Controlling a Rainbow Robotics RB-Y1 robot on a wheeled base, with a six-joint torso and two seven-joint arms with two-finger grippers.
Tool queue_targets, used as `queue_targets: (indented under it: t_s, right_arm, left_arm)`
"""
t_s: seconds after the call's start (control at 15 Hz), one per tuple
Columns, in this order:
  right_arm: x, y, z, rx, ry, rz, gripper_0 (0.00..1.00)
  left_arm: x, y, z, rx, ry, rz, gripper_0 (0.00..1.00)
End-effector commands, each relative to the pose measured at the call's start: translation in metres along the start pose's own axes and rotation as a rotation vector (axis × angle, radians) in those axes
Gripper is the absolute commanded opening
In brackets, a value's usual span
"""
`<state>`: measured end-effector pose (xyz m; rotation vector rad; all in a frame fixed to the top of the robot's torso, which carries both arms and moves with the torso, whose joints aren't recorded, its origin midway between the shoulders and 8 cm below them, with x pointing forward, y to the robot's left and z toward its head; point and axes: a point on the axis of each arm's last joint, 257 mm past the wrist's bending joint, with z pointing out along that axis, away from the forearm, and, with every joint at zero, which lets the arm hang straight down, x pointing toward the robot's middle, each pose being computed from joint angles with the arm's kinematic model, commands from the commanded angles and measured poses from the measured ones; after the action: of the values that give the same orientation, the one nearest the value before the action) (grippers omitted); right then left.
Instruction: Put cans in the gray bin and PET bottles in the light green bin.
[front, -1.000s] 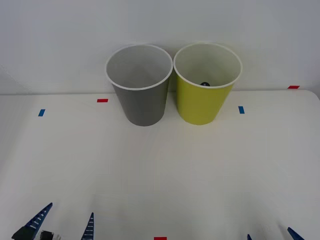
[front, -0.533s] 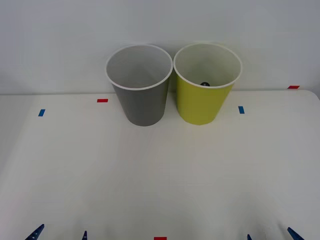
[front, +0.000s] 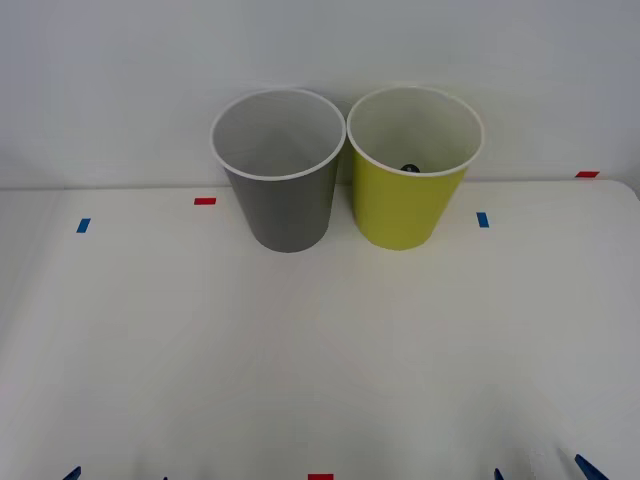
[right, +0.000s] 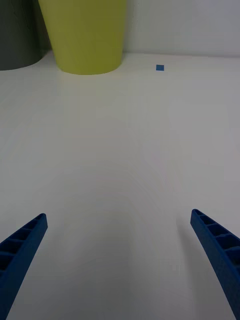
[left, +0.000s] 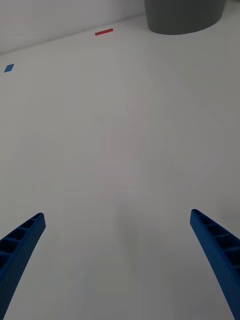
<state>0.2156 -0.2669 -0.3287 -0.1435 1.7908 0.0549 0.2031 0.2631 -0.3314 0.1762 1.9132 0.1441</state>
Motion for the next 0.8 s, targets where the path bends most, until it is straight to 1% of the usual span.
queue_targets:
  t_s: [0.07, 0.8]
  right_arm:
    - [0.0000, 0.0000, 0.0000, 0.000, 0.000, 0.000, 1.00]
    - [0.0000, 0.0000, 0.0000, 0.000, 0.000, 0.000, 1.00]
  left_arm:
    - [0.0000, 0.0000, 0.0001, 0.000, 0.000, 0.000, 1.00]
    - [0.0000, 0.0000, 0.0001, 0.000, 0.000, 0.000, 1.00]
